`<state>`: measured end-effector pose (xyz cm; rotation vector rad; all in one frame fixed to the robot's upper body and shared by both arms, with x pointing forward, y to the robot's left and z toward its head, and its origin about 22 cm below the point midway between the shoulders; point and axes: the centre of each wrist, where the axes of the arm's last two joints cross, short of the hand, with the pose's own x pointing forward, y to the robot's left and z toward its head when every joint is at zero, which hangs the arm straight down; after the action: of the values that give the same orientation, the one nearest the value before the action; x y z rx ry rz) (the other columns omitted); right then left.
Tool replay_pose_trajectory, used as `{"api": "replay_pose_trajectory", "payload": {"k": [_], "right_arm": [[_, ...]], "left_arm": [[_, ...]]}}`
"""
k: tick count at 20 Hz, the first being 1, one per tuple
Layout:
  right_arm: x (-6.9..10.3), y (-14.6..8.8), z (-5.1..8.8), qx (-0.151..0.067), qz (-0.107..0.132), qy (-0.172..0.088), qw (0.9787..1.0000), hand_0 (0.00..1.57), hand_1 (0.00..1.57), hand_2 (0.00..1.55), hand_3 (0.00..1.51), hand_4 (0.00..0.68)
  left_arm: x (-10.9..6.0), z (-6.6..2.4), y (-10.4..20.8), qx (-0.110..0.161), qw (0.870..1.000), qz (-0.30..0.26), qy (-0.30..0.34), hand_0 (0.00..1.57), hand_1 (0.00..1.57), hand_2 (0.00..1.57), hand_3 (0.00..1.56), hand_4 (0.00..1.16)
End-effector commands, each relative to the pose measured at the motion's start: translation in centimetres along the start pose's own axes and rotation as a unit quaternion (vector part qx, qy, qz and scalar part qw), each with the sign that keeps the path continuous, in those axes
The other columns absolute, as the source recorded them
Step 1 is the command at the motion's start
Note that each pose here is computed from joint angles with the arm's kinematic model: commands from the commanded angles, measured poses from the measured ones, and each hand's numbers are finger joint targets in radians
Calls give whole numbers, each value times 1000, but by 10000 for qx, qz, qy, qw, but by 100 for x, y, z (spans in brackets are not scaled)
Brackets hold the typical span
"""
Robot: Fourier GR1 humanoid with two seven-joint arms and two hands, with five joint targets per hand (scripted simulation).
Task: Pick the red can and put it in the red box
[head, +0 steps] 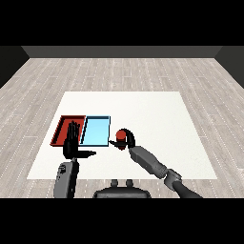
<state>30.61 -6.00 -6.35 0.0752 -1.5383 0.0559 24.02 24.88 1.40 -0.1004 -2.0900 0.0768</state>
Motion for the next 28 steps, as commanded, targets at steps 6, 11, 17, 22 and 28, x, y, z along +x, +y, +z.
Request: {"api": "replay_pose_trajectory", "payload": {"k": [6,11,17,22,28], "right_arm": [[139,51,-41,-122,164,-369,9991,1529,1529,1470,1395,580],[311,198,24,-228,140,-676,9974,1544,1544,1468,1381,586],[650,95,76,-268,23,-1251,9918,1515,1515,1460,1383,608],[1036,-44,105,-181,-173,-1875,9819,1514,1514,1469,1408,641],[1205,-318,-43,-116,-241,-2077,9778,1485,1485,1441,1398,631]], "left_arm": [[-80,81,67,37,10000,68,44,0,0,0,0,0],[-156,29,106,-2,10000,73,45,0,0,0,0,0],[-86,-99,-15,-136,9998,-57,124,0,0,0,0,0],[40,-161,-294,-583,9981,164,137,0,0,0,0,0],[231,-202,-666,-882,9951,27,454,0,0,0,0,0]]}}
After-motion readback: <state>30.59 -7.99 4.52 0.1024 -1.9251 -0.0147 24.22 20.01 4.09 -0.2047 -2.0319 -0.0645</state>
